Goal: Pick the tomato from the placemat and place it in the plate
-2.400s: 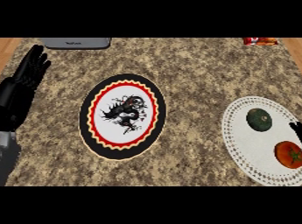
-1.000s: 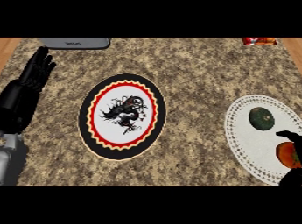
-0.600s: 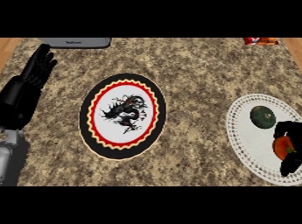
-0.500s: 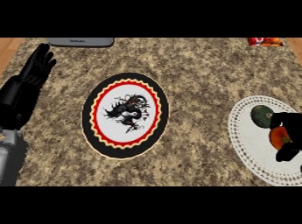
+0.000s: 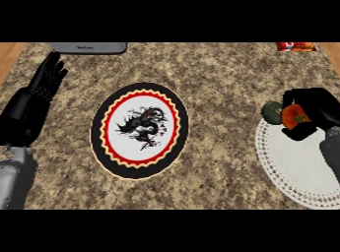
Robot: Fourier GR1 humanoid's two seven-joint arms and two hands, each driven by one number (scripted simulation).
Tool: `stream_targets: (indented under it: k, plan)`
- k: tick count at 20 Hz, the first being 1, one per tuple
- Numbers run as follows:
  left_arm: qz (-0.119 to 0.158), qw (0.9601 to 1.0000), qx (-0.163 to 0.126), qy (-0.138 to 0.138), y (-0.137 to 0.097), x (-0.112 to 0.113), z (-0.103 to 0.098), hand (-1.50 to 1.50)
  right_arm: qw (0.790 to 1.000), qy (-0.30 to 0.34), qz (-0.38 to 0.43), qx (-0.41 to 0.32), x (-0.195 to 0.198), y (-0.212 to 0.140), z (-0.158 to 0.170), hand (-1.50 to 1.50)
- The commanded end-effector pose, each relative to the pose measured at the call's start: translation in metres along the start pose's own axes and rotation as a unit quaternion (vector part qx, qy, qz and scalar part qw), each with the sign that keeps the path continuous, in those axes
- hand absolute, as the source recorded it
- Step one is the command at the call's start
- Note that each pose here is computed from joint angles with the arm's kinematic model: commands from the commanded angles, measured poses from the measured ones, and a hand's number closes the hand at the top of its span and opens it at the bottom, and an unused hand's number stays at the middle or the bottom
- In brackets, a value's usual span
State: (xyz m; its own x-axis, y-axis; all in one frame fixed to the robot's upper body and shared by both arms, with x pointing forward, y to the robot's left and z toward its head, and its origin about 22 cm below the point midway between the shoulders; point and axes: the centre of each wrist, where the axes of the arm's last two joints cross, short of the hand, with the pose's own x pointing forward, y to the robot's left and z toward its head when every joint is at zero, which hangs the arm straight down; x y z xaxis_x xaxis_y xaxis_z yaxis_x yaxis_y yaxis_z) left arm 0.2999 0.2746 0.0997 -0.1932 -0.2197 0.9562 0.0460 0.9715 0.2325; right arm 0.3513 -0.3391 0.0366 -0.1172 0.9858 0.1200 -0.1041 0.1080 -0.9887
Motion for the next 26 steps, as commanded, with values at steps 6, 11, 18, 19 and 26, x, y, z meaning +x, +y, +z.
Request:
stream_targets:
  k: [6,11,18,19,26]
  plan:
    - [-0.004,0.9997,0.021,0.008,0.021,0.008,-0.008,0.00,0.966,-0.197,-0.153,-0.069,0.052,-0.037,0.004,1.50]
    - [-0.004,0.9996,0.024,0.012,0.023,-0.007,0.001,0.00,0.940,-0.249,-0.222,-0.064,0.108,-0.060,0.011,1.50]
    - [-0.006,0.9999,0.009,0.005,-0.005,-0.003,-0.001,0.00,0.937,-0.266,-0.221,-0.046,0.189,-0.090,0.016,1.50]
    - [0.004,1.0000,0.001,0.003,-0.004,0.014,0.003,0.00,0.931,-0.273,-0.233,-0.056,0.186,-0.077,0.023,1.50]
    - [-0.003,1.0000,0.005,-0.006,0.019,0.003,0.006,0.00,0.925,-0.276,-0.263,-0.010,0.274,-0.064,-0.003,1.50]
